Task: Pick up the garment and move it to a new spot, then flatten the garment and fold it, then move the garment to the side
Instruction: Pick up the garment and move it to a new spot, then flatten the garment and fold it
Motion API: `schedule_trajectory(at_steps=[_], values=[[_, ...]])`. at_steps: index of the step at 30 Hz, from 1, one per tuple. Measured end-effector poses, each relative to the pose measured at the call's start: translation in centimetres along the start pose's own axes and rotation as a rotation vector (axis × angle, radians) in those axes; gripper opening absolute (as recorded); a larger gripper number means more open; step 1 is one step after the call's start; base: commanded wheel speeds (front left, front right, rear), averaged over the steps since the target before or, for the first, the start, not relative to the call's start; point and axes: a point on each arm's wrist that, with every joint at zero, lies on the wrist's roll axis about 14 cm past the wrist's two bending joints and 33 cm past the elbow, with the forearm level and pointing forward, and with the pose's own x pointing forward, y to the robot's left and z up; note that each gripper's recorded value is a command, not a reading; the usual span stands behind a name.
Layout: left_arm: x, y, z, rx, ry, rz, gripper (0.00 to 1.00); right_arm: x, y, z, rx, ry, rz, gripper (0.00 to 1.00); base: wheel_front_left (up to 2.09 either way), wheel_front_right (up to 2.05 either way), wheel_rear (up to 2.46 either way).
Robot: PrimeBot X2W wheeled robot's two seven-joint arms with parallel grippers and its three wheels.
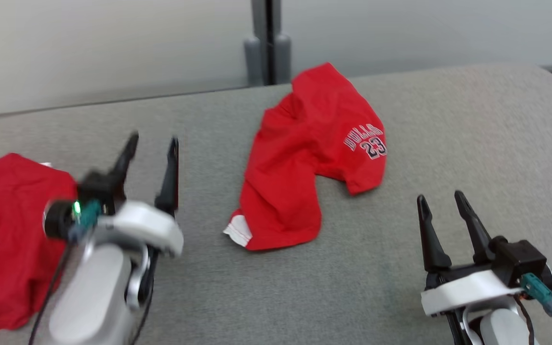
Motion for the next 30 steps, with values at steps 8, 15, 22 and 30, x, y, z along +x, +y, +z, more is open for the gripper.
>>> schedule_trajectory(at_steps=[8, 15, 22, 30], values=[[-9.5, 1.6, -1.1, -0.091, 0.004, 0.135, 1.00, -1.2, 3.1, 0.0, 0.007, 0.003, 0.081, 1.00, 0.00, 0.00, 0.00], [-13.2, 2.6, -0.2, -0.141, -0.046, 0.241, 1.00, -1.4, 5.6, -0.3, 0.012, 0.013, 0.153, 1.00, 0.00, 0.00, 0.00], [-13.5, 2.6, -0.5, -0.123, -0.043, 0.240, 1.00, -0.3, 7.6, -1.9, 0.034, 0.076, 0.212, 1.00, 0.00, 0.00, 0.00], [-12.6, 3.2, -2.0, -0.127, 0.002, 0.255, 1.00, 2.6, 9.2, -6.2, 0.057, 0.238, 0.257, 1.00, 0.00, 0.00, 0.00]])
